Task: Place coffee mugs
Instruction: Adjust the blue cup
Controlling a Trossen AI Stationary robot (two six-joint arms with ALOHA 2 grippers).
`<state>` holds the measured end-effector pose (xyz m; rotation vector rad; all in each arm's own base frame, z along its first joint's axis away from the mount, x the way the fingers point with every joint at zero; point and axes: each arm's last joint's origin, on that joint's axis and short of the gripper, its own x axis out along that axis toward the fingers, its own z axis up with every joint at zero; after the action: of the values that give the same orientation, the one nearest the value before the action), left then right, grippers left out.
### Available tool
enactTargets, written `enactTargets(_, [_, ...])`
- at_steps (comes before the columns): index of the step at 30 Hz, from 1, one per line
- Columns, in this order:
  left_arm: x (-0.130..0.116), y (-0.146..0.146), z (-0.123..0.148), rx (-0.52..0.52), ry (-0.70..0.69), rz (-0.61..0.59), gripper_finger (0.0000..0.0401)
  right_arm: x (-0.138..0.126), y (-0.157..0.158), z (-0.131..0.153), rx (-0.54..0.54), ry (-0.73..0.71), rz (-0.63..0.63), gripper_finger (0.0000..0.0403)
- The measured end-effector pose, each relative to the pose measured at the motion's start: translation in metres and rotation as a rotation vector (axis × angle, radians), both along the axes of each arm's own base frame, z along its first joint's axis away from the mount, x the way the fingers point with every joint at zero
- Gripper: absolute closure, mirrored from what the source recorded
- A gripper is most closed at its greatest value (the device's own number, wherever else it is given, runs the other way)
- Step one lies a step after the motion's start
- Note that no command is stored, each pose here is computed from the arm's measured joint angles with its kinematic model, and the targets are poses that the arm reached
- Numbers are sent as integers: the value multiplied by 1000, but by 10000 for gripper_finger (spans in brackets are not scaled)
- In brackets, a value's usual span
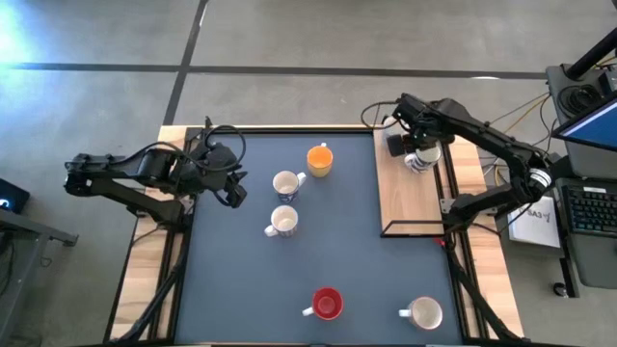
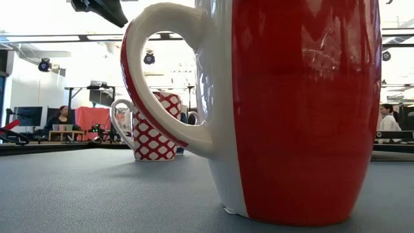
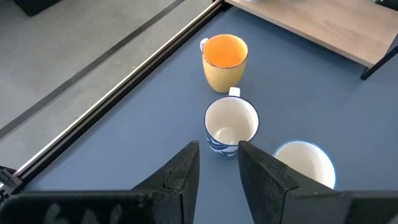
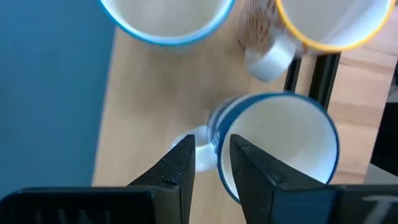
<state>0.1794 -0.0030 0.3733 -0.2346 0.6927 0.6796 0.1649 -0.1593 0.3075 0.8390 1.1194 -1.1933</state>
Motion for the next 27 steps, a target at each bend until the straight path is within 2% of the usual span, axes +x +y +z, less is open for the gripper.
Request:
enactTargets(4, [0, 0, 0, 0, -5, 0, 307, 6, 2, 14, -38, -57, -14, 319])
enactTargets(12, [20, -2, -10, 7, 41, -3, 307, 38, 23, 24, -115, -183, 116, 325])
enactTargets(22, [47, 10, -28, 76, 203, -30, 307, 59, 57, 24, -95, -241, 154, 328])
enactTargets(27, [57, 24, -38, 54, 293, -91, 307, 68, 75, 22, -88, -271, 200, 328])
